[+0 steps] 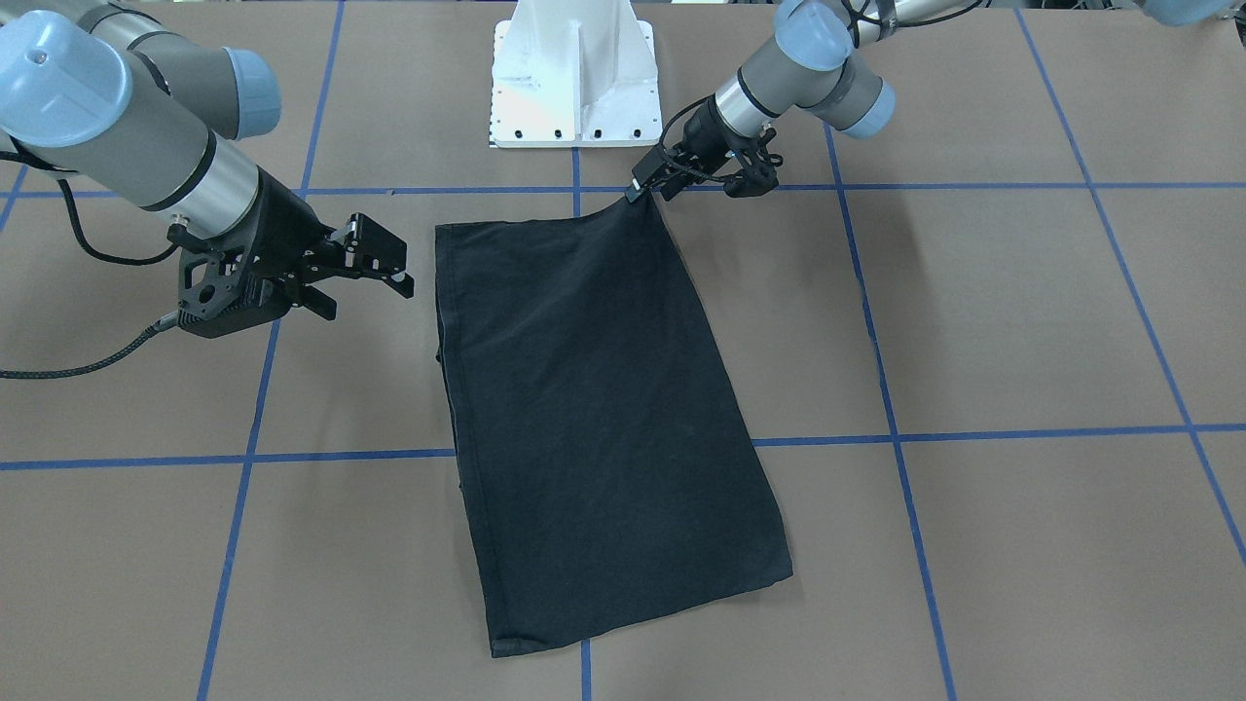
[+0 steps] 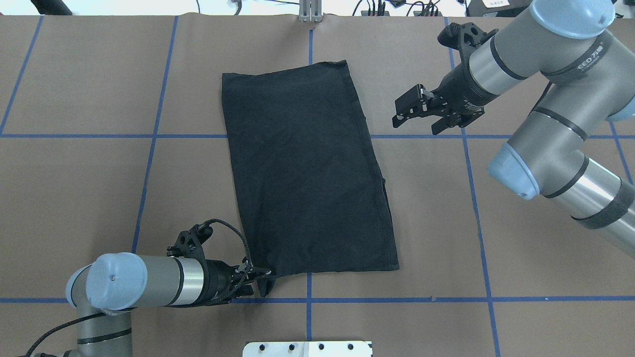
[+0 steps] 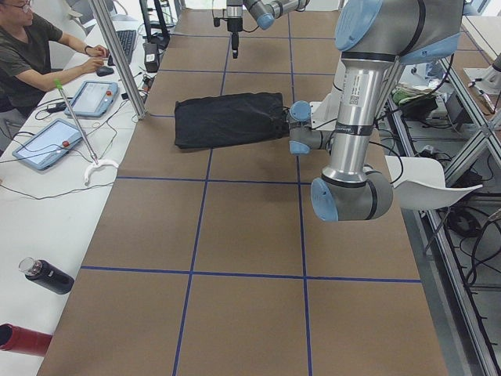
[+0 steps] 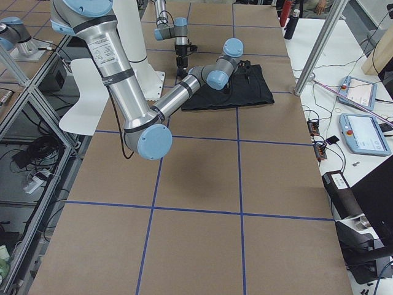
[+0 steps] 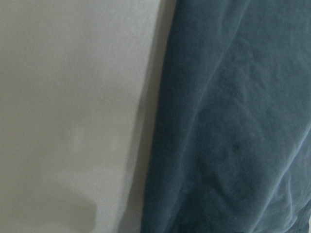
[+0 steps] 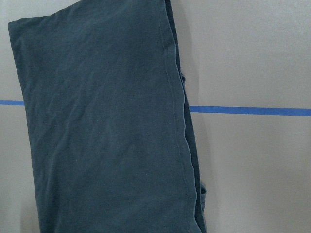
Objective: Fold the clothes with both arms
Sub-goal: 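Lower the left gripper to the shirt's near corner while the right gripper hovers, then close the left gripper on the near corner of the shirt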
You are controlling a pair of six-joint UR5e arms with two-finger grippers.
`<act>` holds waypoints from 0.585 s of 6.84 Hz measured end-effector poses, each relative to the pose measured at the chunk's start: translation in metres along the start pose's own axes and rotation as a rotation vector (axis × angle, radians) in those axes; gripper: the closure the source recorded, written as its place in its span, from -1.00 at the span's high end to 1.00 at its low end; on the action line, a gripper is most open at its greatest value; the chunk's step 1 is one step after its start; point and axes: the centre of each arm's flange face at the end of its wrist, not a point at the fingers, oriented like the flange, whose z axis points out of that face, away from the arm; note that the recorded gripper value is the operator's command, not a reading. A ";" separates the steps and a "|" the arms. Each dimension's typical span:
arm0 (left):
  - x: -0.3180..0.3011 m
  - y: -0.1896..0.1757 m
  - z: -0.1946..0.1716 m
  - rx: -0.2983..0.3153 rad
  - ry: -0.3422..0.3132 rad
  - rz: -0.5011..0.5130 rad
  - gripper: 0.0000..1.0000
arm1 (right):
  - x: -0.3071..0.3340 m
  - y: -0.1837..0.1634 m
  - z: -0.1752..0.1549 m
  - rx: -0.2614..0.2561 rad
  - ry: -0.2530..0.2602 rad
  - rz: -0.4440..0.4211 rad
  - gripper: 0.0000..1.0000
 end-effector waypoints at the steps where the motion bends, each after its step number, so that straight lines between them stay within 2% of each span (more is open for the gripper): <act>1: -0.001 0.003 0.001 -0.005 -0.002 -0.003 0.49 | 0.000 0.001 -0.001 0.001 -0.001 -0.001 1.00; 4: 0.004 0.009 0.004 -0.016 0.002 -0.002 0.48 | 0.003 0.003 -0.002 0.001 0.002 0.002 1.00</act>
